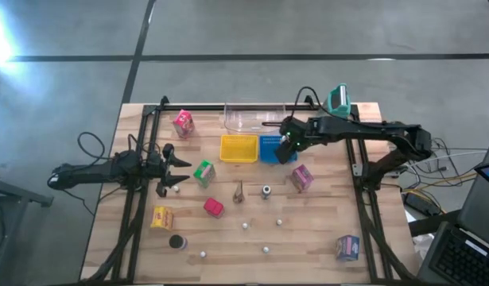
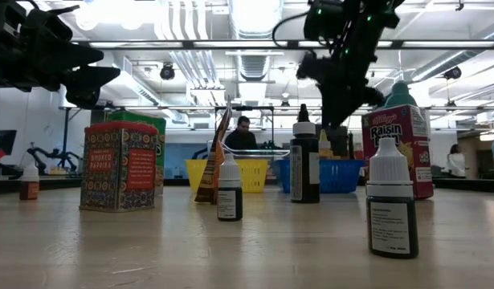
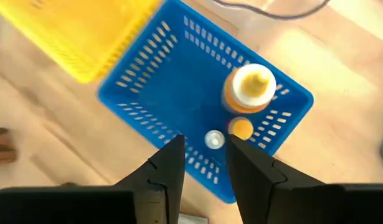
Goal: Pick & Place Kitchen Items
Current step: Put the blue food coloring bottle into the blue bin
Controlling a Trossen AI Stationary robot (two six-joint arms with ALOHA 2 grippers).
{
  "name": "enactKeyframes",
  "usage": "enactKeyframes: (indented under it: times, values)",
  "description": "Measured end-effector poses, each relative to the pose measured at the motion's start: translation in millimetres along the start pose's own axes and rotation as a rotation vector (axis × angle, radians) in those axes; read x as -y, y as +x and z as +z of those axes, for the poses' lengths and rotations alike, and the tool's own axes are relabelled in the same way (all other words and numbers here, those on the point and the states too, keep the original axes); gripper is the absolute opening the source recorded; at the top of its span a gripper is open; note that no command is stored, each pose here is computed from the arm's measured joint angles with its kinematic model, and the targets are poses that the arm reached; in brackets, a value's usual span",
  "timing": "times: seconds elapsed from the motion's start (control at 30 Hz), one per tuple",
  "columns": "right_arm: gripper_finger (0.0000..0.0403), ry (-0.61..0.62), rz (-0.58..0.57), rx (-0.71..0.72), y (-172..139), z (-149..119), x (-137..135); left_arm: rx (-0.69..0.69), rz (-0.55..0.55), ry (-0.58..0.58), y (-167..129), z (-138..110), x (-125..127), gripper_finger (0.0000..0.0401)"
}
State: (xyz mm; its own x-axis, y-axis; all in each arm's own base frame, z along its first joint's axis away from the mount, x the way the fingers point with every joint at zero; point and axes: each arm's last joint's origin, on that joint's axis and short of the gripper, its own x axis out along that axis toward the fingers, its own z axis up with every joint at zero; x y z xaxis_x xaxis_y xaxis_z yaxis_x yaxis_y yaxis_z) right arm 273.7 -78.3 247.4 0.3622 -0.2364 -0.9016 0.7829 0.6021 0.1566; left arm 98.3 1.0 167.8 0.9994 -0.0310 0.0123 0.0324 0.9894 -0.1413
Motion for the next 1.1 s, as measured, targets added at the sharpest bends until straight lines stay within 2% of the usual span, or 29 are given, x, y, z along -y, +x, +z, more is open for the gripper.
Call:
enactKeyframes:
  times: [0.37,0.73,1.1]
  values:
    - [0.0081,-0.056,0.102,0.098,-40.3,-15.1,-11.1,0.0,0.0,0.0,0.0,0.0,0.0,0.0218]
    - [0.0063,-0.117,0.149,0.122,-54.5,-33.3,-26.7,0.0,0.0,0.0,0.0,0.0,0.0,0.0218]
    - [0.0085,-0.201,0.163,0.15,-63.5,-63.5,-51.3,0.0,0.0,0.0,0.0,0.1,0.0,0.0218]
